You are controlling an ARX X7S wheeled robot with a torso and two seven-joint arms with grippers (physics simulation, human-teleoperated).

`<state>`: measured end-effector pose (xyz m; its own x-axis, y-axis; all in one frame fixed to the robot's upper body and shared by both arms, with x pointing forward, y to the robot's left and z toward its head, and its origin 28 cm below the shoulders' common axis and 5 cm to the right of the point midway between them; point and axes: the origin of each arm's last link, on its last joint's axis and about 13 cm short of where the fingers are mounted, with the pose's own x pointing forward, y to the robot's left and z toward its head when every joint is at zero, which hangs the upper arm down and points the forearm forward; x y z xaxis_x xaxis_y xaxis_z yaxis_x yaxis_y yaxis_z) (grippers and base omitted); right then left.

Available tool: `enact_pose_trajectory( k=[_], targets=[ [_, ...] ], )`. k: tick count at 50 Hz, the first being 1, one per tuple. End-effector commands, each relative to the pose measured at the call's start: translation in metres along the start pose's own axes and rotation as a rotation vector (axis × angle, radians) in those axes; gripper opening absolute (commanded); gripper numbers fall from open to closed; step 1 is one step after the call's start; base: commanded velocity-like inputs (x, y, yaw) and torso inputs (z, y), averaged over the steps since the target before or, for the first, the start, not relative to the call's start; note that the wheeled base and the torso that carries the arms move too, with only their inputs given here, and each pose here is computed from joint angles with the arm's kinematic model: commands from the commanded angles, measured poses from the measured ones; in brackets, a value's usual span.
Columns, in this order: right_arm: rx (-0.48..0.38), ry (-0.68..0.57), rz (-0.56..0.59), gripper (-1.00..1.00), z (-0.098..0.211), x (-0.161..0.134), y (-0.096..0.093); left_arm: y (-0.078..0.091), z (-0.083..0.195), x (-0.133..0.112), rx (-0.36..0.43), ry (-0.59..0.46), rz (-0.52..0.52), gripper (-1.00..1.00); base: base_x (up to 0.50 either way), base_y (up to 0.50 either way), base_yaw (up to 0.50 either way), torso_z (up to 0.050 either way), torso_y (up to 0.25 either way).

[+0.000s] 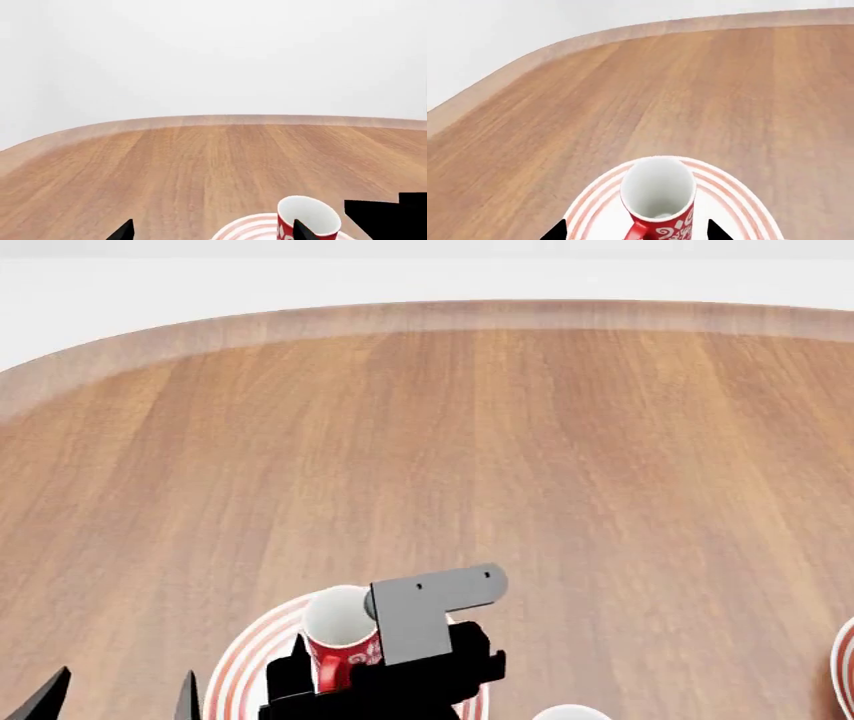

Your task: Put the red mug on the left plate.

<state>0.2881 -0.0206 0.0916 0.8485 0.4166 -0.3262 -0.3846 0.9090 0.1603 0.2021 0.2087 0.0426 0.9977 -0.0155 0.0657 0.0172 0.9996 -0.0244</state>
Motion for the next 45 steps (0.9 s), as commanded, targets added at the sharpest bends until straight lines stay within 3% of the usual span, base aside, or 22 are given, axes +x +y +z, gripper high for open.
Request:
enact_pose_trajectory(
  k=[1, 11, 14, 23, 45],
  targets=[
    [0.011, -0.090, 0.001, 1.00, 0.017, -0.020, 0.002, 0.000, 0.016, -0.004, 0.001, -0.023, 0.001, 1.00, 0.00, 0.00, 0.00, 0.000, 0.000],
    [0.006, -0.160, -0.005, 1.00, 0.029, -0.034, 0.002, -0.002, 0.033, -0.009, -0.013, -0.041, -0.007, 1.00, 0.00, 0.00, 0.00, 0.000, 0.000],
    [-0.042, -0.274, -0.067, 1.00, 0.032, -0.035, 0.001, -0.003, 0.041, -0.011, -0.020, -0.054, -0.005, 1.00, 0.00, 0.00, 0.00, 0.000, 0.000],
    [-0.043, -0.362, -0.105, 1.00, 0.035, -0.040, -0.002, -0.005, 0.063, -0.019, -0.034, -0.098, -0.024, 1.00, 0.00, 0.00, 0.00, 0.000, 0.000],
    [-0.004, -0.434, -0.135, 1.00, 0.038, -0.047, -0.007, -0.009, 0.097, -0.033, -0.050, -0.177, -0.051, 1.00, 0.00, 0.00, 0.00, 0.000, 0.000]
  ],
)
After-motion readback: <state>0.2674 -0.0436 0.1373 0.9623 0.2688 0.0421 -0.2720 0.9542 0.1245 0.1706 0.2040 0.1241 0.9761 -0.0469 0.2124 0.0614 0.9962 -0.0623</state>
